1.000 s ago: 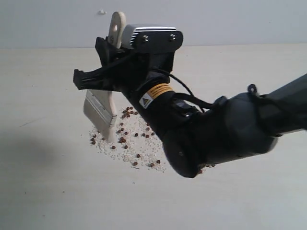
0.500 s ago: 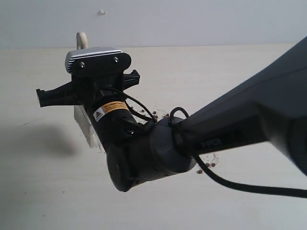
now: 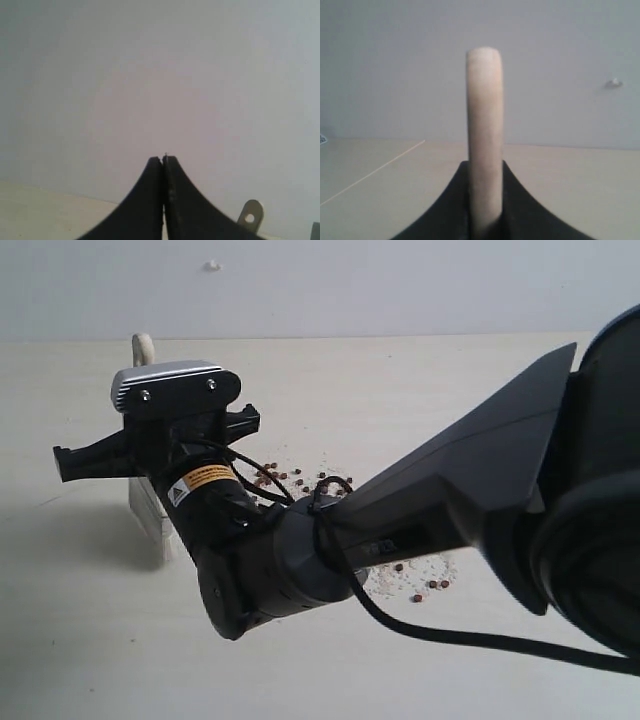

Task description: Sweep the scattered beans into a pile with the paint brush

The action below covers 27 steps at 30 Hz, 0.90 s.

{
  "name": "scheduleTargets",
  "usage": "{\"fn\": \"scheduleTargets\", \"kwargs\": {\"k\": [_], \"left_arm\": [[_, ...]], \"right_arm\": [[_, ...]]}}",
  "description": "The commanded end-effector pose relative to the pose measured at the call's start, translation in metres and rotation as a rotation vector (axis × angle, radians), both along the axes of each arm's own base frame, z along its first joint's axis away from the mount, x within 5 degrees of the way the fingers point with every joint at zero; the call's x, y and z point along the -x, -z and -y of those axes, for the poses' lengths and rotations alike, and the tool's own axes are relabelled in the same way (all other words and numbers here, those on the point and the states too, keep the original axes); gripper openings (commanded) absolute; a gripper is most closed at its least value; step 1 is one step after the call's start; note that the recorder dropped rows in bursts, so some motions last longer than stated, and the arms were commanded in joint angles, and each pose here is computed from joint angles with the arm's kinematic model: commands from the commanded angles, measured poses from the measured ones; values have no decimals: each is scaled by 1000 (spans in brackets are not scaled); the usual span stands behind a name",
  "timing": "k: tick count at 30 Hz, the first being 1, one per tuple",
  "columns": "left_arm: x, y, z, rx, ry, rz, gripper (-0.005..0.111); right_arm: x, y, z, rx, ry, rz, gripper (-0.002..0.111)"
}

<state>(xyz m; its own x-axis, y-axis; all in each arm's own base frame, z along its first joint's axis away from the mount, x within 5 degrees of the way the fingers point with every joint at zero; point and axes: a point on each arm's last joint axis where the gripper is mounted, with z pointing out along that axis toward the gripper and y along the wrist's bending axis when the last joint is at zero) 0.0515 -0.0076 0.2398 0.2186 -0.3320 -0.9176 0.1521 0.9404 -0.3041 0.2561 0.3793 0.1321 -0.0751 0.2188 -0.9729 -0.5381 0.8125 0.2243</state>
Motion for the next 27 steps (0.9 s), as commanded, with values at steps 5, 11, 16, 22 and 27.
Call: {"fn": "scheduleTargets", "kwargs": {"k": [5, 11, 16, 22, 27], "left_arm": [[0, 2, 0, 2, 0, -1, 0], [0, 2, 0, 2, 0, -1, 0], [0, 2, 0, 2, 0, -1, 0], [0, 2, 0, 2, 0, -1, 0], [0, 2, 0, 2, 0, -1, 0]], "right_arm": [[-8, 10, 3, -17, 129, -165, 0], [-13, 18, 21, 94, 329, -223, 0], [-14, 20, 33, 149, 457, -277, 0], [-14, 13, 44, 291, 555, -257, 0], [-13, 14, 55, 343, 669, -272, 0]]}}
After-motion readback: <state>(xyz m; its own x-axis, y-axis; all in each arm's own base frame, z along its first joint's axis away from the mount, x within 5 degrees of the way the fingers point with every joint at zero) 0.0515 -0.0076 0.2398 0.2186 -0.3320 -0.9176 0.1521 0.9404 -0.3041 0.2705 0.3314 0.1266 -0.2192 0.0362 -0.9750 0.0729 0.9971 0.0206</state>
